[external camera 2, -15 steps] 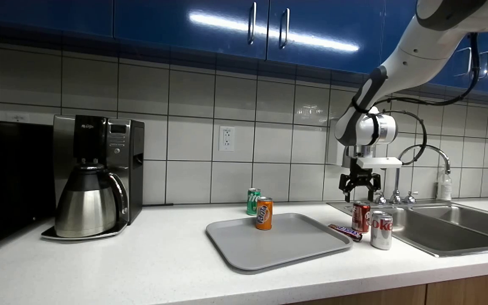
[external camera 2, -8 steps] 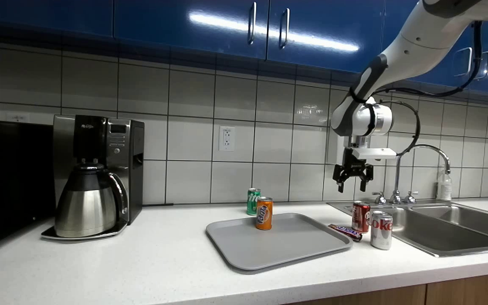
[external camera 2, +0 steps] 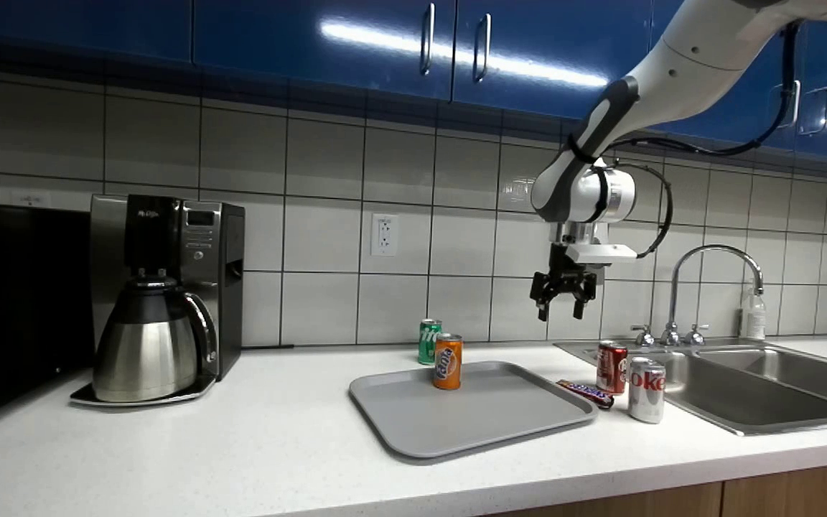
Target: Put the cans on the counter
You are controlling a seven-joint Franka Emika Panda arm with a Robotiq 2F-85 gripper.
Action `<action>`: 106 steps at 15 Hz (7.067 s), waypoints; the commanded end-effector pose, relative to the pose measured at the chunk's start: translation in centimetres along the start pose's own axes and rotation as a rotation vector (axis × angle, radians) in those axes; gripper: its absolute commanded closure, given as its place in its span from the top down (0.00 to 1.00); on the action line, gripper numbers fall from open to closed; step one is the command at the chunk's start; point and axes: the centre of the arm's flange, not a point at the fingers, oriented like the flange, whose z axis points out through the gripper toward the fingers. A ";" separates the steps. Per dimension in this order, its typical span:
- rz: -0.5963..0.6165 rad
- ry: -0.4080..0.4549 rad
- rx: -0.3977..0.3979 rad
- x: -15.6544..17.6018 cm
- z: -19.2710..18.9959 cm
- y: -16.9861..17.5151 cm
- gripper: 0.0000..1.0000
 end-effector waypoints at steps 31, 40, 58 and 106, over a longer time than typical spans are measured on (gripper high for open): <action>-0.246 -0.012 0.030 6.7 3.2 -22.4 1.00; -0.247 -0.056 0.026 7.2 5.7 -23.0 1.00; -0.260 -0.077 0.034 7.4 6.5 -23.0 0.38; 0.059 -0.092 -0.045 8.3 6.7 5.0 0.38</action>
